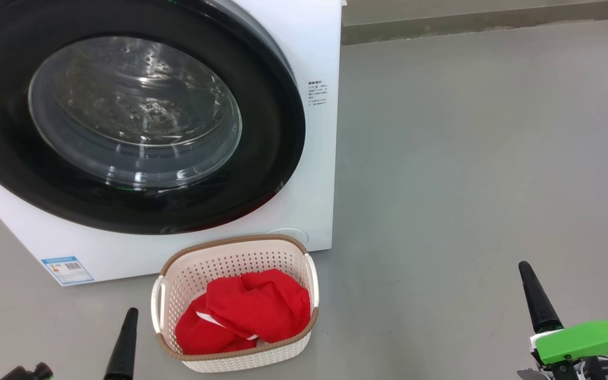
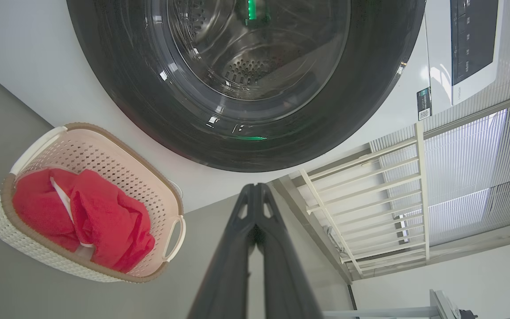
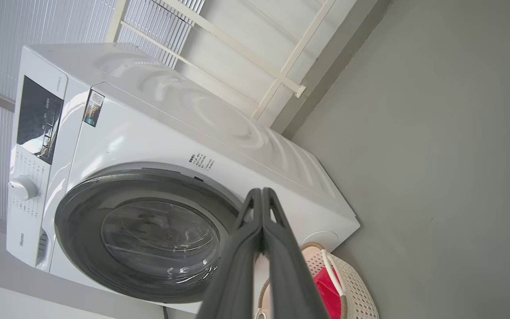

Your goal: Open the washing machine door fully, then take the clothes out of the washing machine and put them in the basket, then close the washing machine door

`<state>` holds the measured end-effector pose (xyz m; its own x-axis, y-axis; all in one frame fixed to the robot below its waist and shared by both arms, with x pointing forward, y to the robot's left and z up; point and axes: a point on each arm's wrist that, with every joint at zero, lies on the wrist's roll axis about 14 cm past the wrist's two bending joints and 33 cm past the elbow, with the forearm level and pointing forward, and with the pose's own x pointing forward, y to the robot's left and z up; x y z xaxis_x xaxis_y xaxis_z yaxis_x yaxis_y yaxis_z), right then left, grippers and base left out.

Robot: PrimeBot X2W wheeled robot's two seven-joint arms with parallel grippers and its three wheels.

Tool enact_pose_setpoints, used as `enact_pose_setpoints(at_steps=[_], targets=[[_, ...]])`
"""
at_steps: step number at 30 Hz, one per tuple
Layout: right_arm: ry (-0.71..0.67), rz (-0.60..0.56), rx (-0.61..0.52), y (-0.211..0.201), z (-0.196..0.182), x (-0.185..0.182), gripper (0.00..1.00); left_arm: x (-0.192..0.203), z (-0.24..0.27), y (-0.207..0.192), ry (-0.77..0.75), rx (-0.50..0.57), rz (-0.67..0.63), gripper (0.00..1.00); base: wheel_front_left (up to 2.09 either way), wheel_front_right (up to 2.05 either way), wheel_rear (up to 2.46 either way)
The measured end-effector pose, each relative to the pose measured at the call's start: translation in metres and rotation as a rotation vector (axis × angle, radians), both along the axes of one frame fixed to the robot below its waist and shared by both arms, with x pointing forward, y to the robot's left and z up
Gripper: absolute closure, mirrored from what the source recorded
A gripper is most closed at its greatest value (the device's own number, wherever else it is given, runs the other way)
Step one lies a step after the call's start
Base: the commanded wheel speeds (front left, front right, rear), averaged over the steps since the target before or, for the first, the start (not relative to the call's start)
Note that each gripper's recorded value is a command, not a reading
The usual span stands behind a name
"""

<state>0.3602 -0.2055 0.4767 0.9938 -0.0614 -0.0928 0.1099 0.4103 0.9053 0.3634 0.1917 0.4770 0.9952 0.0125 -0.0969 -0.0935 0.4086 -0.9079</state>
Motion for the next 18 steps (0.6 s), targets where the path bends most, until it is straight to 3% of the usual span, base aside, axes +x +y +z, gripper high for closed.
enact_pose_setpoints(at_steps=[18], targets=[[-0.009,-0.004,0.187,-0.0001,0.0009,0.0065,1.00,0.0048,-0.0003,-0.0011,0.003,-0.176,0.002,1.00,0.00,0.00,0.00]])
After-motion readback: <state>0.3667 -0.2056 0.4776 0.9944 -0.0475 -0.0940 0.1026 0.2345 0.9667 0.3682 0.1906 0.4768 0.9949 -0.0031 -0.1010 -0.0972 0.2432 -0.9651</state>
